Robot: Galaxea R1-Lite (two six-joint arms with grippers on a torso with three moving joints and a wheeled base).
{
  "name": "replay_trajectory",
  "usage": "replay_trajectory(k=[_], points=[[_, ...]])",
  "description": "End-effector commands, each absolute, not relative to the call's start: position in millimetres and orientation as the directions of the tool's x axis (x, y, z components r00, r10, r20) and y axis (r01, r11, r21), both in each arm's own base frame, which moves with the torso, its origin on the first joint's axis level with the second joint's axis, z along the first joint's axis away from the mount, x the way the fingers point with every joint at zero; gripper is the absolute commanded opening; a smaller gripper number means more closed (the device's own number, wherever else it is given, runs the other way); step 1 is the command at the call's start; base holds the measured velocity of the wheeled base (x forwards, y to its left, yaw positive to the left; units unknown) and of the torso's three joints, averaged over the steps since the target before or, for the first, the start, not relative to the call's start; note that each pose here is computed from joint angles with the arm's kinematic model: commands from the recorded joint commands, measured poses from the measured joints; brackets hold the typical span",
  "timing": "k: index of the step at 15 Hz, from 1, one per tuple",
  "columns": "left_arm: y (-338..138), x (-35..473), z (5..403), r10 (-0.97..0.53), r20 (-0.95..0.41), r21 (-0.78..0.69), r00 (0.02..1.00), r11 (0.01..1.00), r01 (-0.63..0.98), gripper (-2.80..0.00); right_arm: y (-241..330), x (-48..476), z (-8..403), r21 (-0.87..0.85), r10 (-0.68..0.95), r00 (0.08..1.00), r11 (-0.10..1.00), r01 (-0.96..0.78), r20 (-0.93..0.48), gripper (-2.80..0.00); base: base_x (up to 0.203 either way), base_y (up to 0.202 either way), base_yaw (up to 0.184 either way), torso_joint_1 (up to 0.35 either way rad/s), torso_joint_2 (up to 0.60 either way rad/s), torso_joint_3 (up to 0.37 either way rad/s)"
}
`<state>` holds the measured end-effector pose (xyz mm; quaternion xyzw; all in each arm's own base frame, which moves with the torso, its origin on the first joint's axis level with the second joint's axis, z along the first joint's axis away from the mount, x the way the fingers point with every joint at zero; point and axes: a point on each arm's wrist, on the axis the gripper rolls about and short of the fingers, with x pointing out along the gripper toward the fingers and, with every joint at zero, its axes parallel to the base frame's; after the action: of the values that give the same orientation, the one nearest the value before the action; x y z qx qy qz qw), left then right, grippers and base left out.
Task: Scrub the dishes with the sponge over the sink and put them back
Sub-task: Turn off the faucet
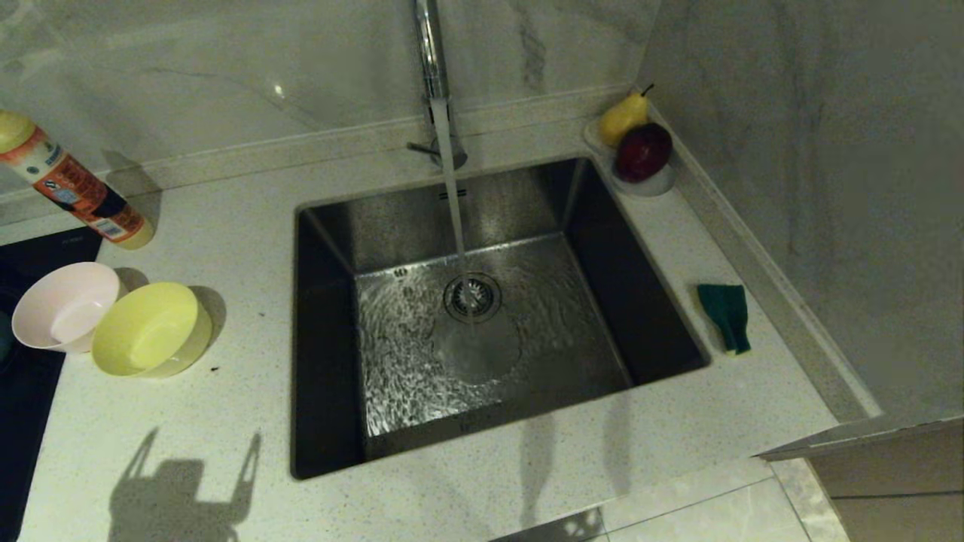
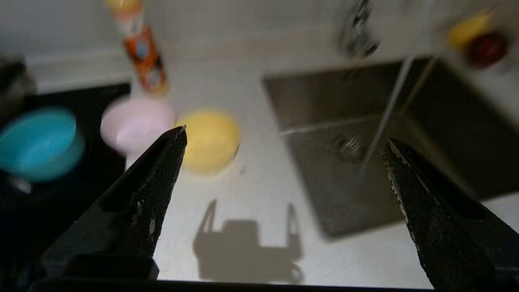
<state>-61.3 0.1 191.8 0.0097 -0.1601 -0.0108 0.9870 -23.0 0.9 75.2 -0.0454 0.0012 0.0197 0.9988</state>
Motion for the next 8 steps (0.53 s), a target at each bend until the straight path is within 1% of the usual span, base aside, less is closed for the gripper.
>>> replay_trajectory(k=[1, 3, 5, 8], points=[[-0.4, -48.1, 252.2, -0.046, 0.265, 0.000, 0.963, 0.999, 0.047, 0.00, 0.9, -23.1, 75.1, -0.092, 0.040, 0.999, 0.995, -0.040, -0.005, -2.80, 0.000, 0.000, 0.000, 0.000, 0.00, 0.000], [-1.5, -20.3, 290.5, -0.082, 0.197, -0.055, 0.977, 0.994, 0.095, 0.00, 0.9, -23.1, 75.1, -0.092, 0.040, 0.999, 0.995, -0.040, -0.005, -2.80, 0.000, 0.000, 0.000, 0.000, 0.00, 0.000], [-3.2, 16.8, 315.1, -0.143, 0.115, -0.142, 0.983, 0.977, 0.159, 0.00, 0.9, -23.1, 75.1, -0.092, 0.040, 0.999, 0.995, -0.040, -0.005, -2.80, 0.000, 0.000, 0.000, 0.000, 0.00, 0.000], [-6.7, 79.3, 327.9, -0.274, -0.027, -0.320, 0.961, 0.914, 0.251, 0.00, 0.9, -23.1, 75.1, -0.092, 0.040, 0.999, 0.995, -0.040, -0.005, -2.80, 0.000, 0.000, 0.000, 0.000, 0.00, 0.000]])
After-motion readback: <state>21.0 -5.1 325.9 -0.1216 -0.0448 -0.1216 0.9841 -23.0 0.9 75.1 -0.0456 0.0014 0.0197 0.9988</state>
